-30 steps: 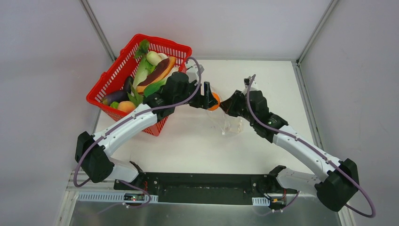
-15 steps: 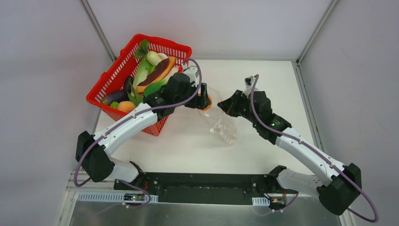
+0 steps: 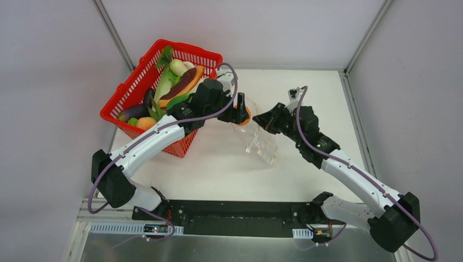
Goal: Place the food in the zip-top bag and seal the zipper
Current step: Place the fake fruit in the zipper food storage bag.
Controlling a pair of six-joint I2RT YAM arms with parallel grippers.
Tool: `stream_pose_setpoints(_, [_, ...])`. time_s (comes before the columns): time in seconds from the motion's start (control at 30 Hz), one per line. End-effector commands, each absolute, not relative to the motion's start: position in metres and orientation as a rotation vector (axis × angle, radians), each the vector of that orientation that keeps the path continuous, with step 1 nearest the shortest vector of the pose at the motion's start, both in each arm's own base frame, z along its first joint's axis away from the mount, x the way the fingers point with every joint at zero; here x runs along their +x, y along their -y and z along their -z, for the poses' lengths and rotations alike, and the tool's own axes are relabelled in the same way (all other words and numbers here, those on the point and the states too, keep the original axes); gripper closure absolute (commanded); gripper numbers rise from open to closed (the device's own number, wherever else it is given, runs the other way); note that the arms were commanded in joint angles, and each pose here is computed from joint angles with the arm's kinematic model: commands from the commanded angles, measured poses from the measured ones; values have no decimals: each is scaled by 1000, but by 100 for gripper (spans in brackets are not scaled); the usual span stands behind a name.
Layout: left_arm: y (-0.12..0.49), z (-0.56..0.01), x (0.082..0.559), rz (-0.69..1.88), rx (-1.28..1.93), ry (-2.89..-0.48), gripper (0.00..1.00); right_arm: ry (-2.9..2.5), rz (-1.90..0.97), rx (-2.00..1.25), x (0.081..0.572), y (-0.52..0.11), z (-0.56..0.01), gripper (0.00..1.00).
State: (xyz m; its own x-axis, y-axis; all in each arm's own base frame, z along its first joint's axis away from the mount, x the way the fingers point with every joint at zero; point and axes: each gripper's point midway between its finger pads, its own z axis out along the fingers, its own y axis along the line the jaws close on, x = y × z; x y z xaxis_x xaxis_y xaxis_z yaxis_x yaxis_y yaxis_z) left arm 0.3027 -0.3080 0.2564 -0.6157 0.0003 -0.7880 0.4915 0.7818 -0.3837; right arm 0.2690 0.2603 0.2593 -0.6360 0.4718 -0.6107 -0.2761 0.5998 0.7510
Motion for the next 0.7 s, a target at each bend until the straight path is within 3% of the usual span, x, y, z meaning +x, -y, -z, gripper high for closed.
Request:
stream_pose_setpoints(0.0, [313,-268,300,772,398,-2110,25,-1848,-1191,190,272,-256,-290,98])
stream_pose_setpoints(0.1, [316,-272,299,789,401,-2096,15,-1845,-1202,203,273,-254,-290,98])
stream_pose_setpoints(0.3, [322,-281,299,838,393,-2071,8,-1859,-1241,212,273,-253,-288,98])
stream_pose_setpoints(0.67, [283,-326,287,762,345,-1927,7,-1788,-1222,249,281,-229,-306,97])
